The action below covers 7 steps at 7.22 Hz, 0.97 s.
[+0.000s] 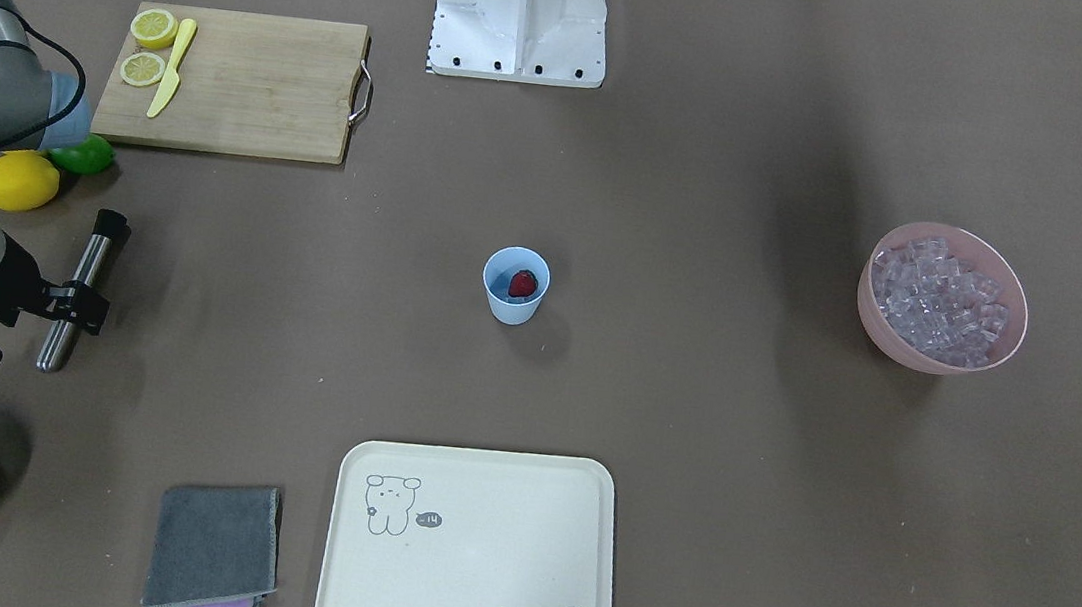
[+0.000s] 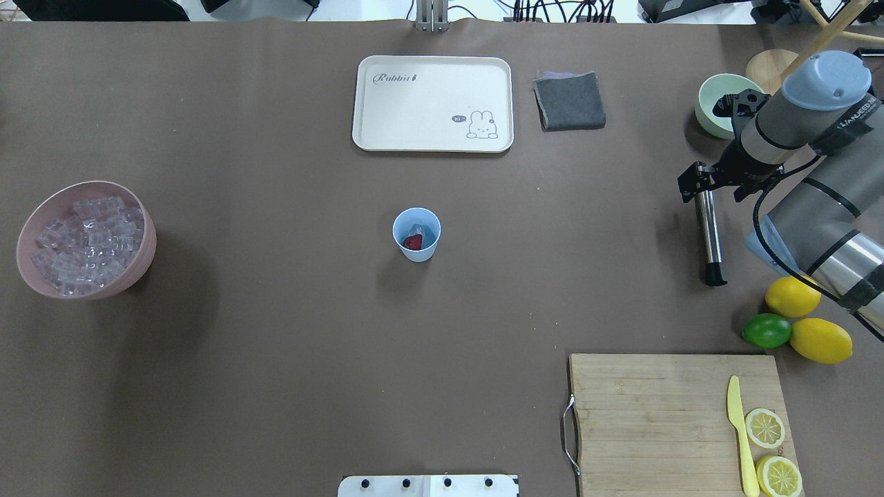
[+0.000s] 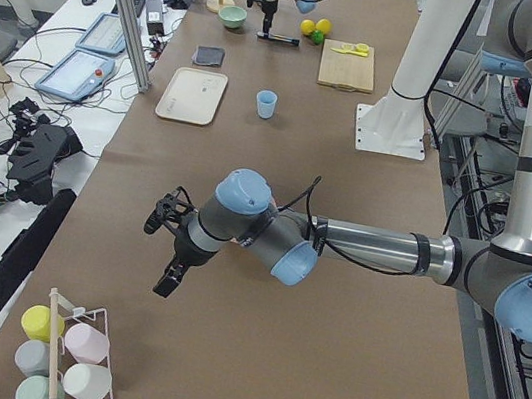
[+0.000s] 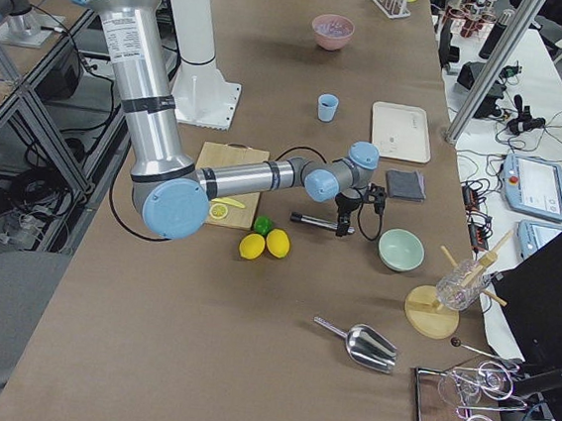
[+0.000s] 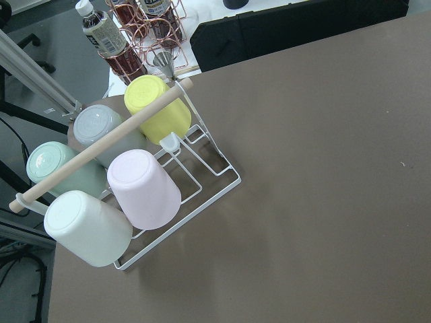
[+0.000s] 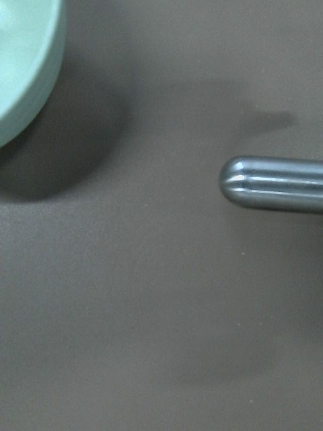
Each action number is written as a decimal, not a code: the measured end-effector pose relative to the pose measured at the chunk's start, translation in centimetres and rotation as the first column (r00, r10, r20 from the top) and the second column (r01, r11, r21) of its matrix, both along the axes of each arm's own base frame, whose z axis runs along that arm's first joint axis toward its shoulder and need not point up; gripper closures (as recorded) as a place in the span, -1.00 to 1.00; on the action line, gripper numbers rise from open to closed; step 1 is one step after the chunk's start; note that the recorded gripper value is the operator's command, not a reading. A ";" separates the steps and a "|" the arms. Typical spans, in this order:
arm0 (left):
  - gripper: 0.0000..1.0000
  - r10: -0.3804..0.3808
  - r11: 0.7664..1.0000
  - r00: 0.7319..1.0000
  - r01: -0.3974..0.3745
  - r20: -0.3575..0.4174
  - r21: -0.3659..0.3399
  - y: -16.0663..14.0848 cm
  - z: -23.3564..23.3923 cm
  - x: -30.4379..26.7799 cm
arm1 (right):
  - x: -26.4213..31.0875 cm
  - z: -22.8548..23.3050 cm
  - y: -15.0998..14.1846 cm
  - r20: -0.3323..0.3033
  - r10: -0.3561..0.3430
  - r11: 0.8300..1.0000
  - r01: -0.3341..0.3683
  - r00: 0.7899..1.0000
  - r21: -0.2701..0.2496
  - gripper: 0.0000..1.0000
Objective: Mash ice and strawberries in cup
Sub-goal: 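Lower the right gripper around the pestle top and close it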
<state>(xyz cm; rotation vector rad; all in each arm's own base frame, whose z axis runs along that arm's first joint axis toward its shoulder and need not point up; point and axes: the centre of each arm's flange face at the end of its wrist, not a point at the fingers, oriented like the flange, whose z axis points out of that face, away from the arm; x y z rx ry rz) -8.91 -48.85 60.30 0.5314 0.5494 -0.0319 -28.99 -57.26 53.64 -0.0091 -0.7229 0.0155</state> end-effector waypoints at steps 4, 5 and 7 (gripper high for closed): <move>-0.96 0.000 1.000 1.000 0.000 0.000 0.003 -0.1 -0.1 0.0 | -0.4 0.3 0.2 -0.004 -0.007 1.000 0.007 1.000 -0.005 -0.98; -0.96 0.000 1.000 1.000 0.000 0.000 0.005 -0.1 -0.2 0.0 | -0.5 0.5 0.2 -0.005 -0.009 1.000 0.009 1.000 -0.008 -0.78; -0.95 0.000 1.000 1.000 0.000 0.000 0.010 -0.4 -0.5 0.0 | -0.6 0.8 0.2 -0.007 -0.010 1.000 0.010 1.000 -0.012 -0.36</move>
